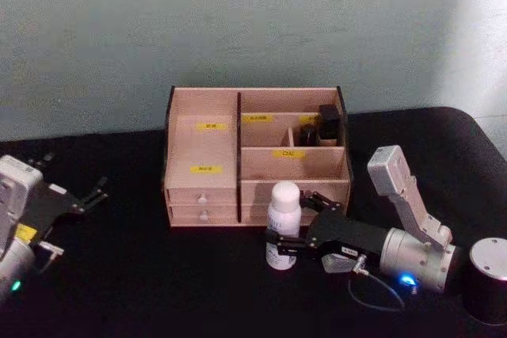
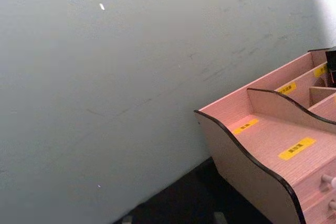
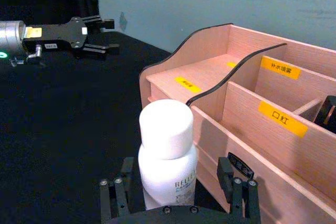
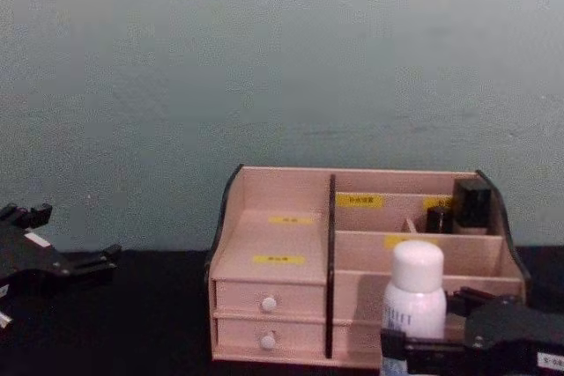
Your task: Pick up the facial cleanser and watermelon frost from the table and place them into the tiered storage box.
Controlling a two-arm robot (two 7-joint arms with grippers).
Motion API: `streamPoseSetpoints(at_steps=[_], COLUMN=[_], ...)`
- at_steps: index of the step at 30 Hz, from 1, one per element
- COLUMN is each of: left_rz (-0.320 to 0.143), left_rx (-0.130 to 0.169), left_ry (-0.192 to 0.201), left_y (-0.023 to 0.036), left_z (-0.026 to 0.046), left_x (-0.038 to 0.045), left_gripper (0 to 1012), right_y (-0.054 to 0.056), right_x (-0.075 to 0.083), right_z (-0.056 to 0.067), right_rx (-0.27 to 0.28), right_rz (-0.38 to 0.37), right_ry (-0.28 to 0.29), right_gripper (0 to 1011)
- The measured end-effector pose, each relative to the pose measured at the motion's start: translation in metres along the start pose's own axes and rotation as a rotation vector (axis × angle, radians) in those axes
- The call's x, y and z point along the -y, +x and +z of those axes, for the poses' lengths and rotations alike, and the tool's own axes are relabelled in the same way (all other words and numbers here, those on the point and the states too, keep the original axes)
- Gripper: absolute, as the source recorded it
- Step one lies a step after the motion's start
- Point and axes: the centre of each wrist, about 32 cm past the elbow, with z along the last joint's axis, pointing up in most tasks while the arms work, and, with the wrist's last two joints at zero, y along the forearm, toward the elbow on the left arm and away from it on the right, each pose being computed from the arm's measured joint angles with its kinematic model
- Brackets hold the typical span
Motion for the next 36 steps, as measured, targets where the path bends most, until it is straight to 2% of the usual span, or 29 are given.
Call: streamPoseSetpoints(at_steps=[11,16,25,28,36], left_rz=[0.0,0.0,0.0,0.0,0.0], left_rx=[0.0,0.0,0.0,0.0,0.0], left_ry=[0.0,0.0,0.0,0.0,0.0], left_y=[0.0,0.0,0.0,0.0,0.0], left_z=[0.0,0.0,0.0,0.0,0.0], left_x=[0.0,0.0,0.0,0.0,0.0], left_gripper=[1001,1001,1001,1001,1001], right_y=[0.0,0.0,0.0,0.0,-0.0001], right_x=[0.0004,0.0006,0.0008,0.0008,0.0008], right_z=[-0.0001,0.0,-0.0001,-0.0001,-0.0001], right_rx=[0.001,0.001,0.002,0.002,0.002], right_rz=[0.0,0.0,0.0,0.0,0.0], right_ry=[0.001,0.001,0.002,0.002,0.002], right_gripper=[995,903,627,592,593])
